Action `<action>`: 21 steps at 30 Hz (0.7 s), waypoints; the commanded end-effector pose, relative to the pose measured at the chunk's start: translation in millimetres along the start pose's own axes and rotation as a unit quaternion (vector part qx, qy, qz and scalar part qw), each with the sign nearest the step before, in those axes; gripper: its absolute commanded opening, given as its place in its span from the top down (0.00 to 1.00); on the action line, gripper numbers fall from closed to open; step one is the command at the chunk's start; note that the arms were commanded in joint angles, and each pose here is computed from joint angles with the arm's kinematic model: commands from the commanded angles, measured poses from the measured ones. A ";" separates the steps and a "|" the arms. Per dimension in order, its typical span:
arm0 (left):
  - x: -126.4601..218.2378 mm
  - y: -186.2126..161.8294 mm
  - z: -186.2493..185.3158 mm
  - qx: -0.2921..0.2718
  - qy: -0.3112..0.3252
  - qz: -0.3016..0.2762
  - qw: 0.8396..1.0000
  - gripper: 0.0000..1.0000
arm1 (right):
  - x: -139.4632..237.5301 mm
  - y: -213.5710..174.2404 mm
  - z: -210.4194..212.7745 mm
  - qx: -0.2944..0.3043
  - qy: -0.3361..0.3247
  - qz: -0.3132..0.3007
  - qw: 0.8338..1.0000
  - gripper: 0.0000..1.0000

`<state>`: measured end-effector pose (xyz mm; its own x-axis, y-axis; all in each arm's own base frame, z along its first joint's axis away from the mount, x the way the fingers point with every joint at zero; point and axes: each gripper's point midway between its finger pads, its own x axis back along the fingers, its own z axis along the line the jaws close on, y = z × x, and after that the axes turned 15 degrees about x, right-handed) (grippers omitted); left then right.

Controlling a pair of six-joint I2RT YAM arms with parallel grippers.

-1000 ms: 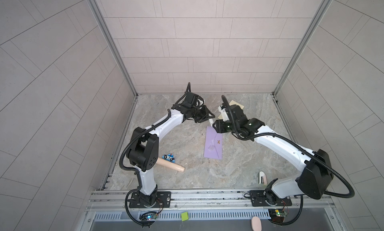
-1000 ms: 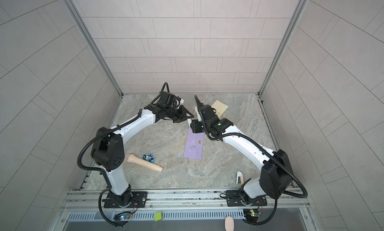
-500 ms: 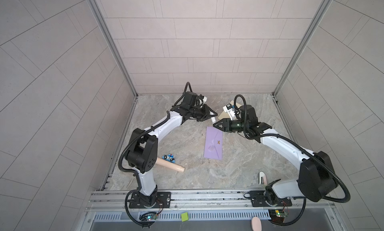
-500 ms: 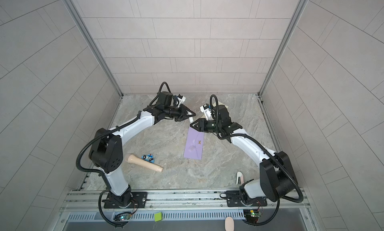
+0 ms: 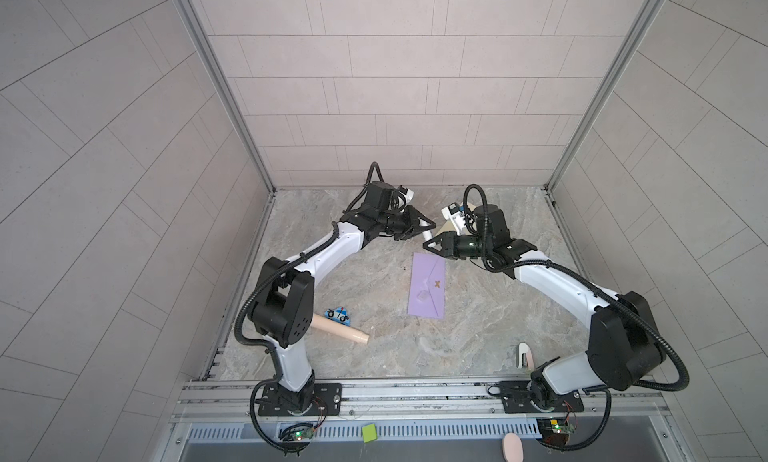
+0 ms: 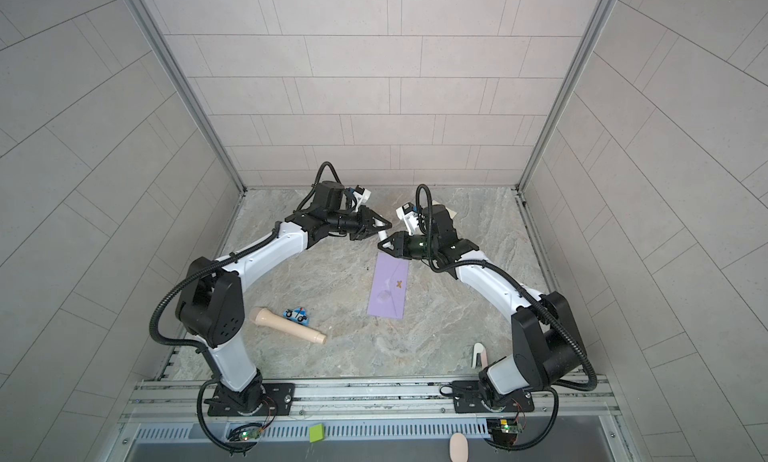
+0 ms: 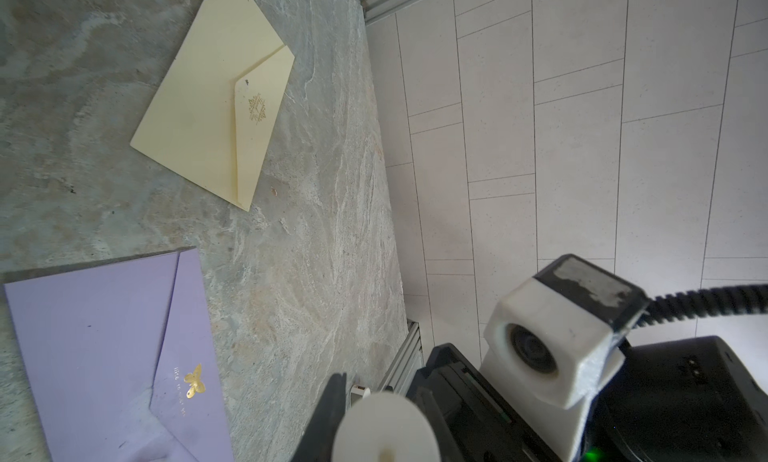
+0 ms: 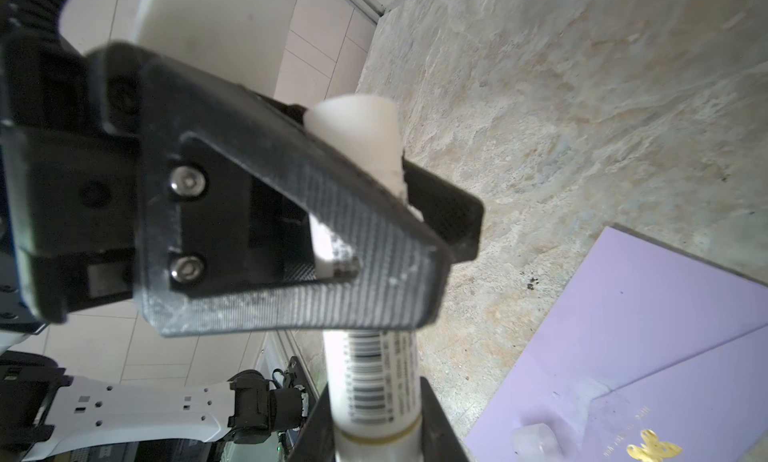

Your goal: Place the letter into the envelope and seal it

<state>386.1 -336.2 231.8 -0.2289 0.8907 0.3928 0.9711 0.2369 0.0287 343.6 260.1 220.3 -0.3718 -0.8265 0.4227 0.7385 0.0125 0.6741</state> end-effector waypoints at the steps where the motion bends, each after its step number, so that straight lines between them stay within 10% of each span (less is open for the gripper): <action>1: 3.4 -8.1 -5.4 0.013 0.008 0.006 1.000 1.00 | 12.8 1.9 -26.8 0.029 -0.136 0.006 0.990 0.97; 7: -3.1 0.2 21.9 0.070 0.080 0.000 0.994 1.00 | 30.8 -15.9 -47.9 0.158 -0.413 0.076 0.894 0.98; 13: -6.7 3.3 23.8 0.078 0.087 0.003 0.993 1.00 | 17.8 -20.0 -31.3 0.264 -0.508 0.119 0.811 0.98; 17: -6.4 3.9 23.2 0.078 0.086 0.002 0.993 1.00 | 7.8 -15.2 -20.7 0.257 -0.469 0.099 0.839 0.91; 20: -4.7 3.7 22.1 0.071 0.085 0.001 0.994 1.00 | 6.3 -8.6 -3.8 0.215 -0.375 0.061 0.900 0.53; 21: -3.7 4.6 21.0 0.068 0.082 -0.001 0.994 1.00 | 9.8 -3.4 3.9 0.197 -0.334 0.036 0.921 0.18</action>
<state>385.9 -328.4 199.0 -0.1786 0.8173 0.5479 0.9449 0.2978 -0.1362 340.9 255.2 193.9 -0.6921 -0.1219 0.7114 0.6046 0.4405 0.6637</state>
